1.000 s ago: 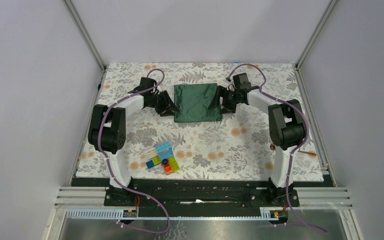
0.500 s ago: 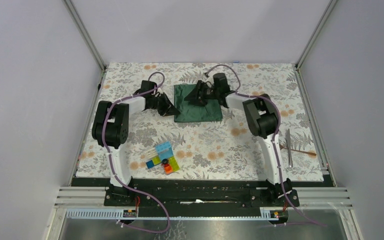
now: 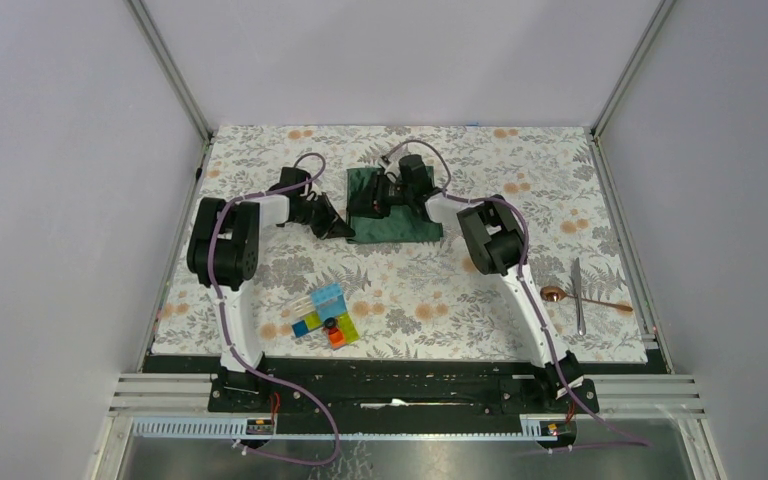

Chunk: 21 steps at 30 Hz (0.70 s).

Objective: Fold the napkin into a case and place the utensils inside
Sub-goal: Smooth out the square-folded napkin at the center of the board.

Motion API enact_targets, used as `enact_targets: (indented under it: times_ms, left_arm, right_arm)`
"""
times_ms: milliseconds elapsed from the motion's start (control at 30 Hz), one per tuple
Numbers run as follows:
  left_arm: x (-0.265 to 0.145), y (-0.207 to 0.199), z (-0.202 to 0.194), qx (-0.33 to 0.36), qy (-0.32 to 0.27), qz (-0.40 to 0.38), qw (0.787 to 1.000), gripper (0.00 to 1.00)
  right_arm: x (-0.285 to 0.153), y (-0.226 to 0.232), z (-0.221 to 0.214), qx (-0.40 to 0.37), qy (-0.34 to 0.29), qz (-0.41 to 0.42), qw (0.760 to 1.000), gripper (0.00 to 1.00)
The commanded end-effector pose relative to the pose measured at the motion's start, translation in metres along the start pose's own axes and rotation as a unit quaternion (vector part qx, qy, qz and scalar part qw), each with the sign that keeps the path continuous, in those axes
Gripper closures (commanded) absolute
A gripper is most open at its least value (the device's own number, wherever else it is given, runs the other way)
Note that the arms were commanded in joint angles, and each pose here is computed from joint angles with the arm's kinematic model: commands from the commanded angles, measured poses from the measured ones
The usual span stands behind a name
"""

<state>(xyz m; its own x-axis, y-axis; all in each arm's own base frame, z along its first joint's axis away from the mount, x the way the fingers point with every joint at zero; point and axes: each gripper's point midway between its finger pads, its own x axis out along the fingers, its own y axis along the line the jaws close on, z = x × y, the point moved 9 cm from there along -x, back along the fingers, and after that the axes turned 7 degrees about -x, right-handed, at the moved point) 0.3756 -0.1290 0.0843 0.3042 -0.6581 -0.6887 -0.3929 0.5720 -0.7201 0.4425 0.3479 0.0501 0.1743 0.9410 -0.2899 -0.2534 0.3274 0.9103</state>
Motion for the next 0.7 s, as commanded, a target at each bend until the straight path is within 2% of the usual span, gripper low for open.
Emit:
enact_targets:
  times_ms: [0, 133, 433, 667]
  left_arm:
    - [0.008, 0.011, 0.004, -0.005, -0.004, 0.023, 1.000, 1.00]
    - [0.011, 0.016, 0.006, -0.012, -0.004, 0.038, 0.999, 1.00]
    - [0.010, 0.017, 0.007, -0.015, -0.001, 0.035, 0.999, 1.00]
    - [0.009, 0.017, 0.007, -0.015, 0.002, 0.031, 0.999, 1.00]
  right_arm:
    - [0.012, -0.012, 0.012, -0.035, -0.016, -0.051, 0.998, 0.57]
    - [0.019, -0.019, 0.024, -0.047, -0.034, -0.078, 0.995, 0.51]
    - [0.037, -0.033, 0.051, -0.048, -0.080, -0.070, 0.993, 0.47]
    - [0.039, -0.033, 0.081, -0.061, -0.151, -0.053, 0.985, 0.34]
